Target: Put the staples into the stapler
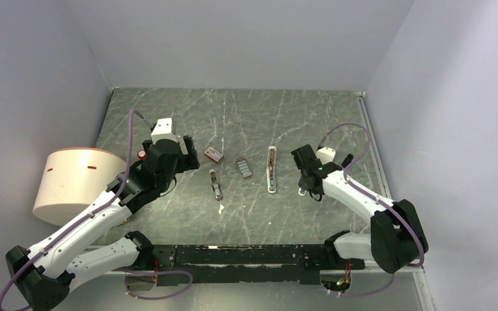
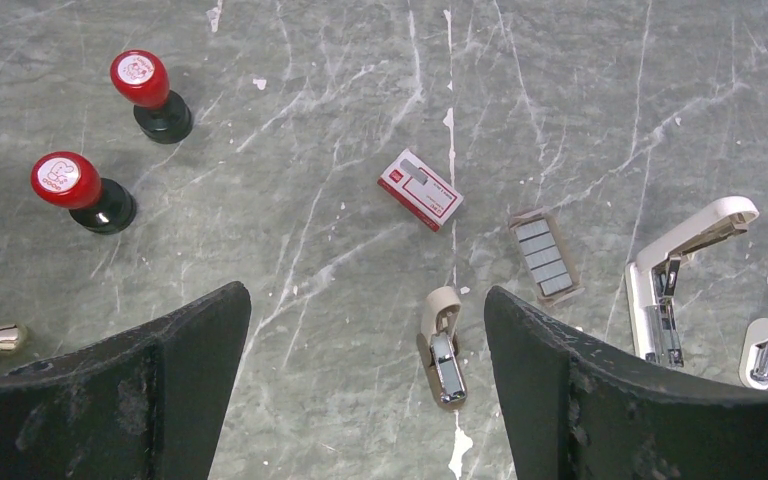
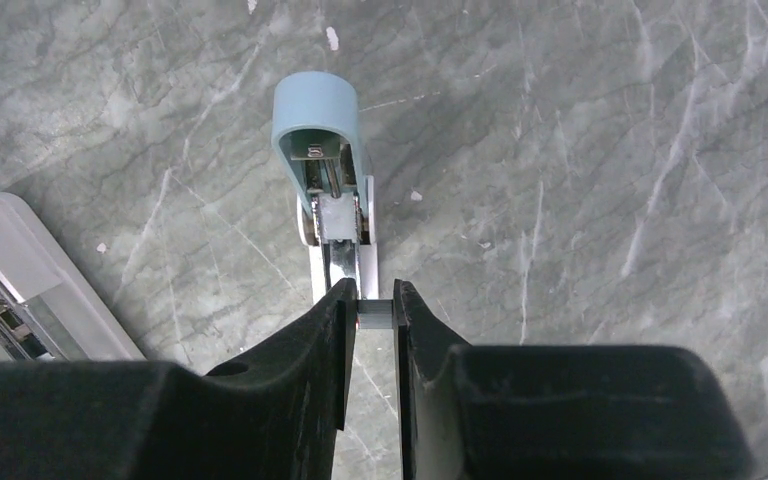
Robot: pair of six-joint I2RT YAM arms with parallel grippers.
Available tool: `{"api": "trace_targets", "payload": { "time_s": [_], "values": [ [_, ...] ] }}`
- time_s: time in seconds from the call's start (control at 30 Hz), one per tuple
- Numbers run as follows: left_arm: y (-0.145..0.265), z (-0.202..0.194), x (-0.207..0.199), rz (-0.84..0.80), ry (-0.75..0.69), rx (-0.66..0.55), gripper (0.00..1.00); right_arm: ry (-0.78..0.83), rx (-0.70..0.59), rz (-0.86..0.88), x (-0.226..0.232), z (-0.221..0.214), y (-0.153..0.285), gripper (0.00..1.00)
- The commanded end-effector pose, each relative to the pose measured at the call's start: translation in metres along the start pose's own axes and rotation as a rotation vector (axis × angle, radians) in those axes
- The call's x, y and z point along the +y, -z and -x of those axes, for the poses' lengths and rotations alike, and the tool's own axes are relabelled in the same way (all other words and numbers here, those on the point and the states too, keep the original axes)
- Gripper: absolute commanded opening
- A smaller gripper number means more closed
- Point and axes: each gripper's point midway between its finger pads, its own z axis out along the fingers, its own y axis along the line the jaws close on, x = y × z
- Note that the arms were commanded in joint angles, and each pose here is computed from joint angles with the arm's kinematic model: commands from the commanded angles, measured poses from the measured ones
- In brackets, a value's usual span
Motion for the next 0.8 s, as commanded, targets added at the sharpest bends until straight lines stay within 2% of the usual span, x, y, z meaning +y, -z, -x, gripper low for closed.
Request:
{"api": "trace_targets", "payload": {
  "time_s": [0.0, 0.77],
  "values": [
    [-0.002, 0.006, -0.005, -0.015, 0.020, -0.018, 0.91, -0.027, -0.029, 0.033, 0.008, 0.008, -0.006, 0.23],
    [-0.004, 0.005, -0.005, -0.010, 0.014, -0.015, 0.91, -0.023, -0.025, 0.013, 0.007, 0.005, -0.015, 0.22]
  ]
}}
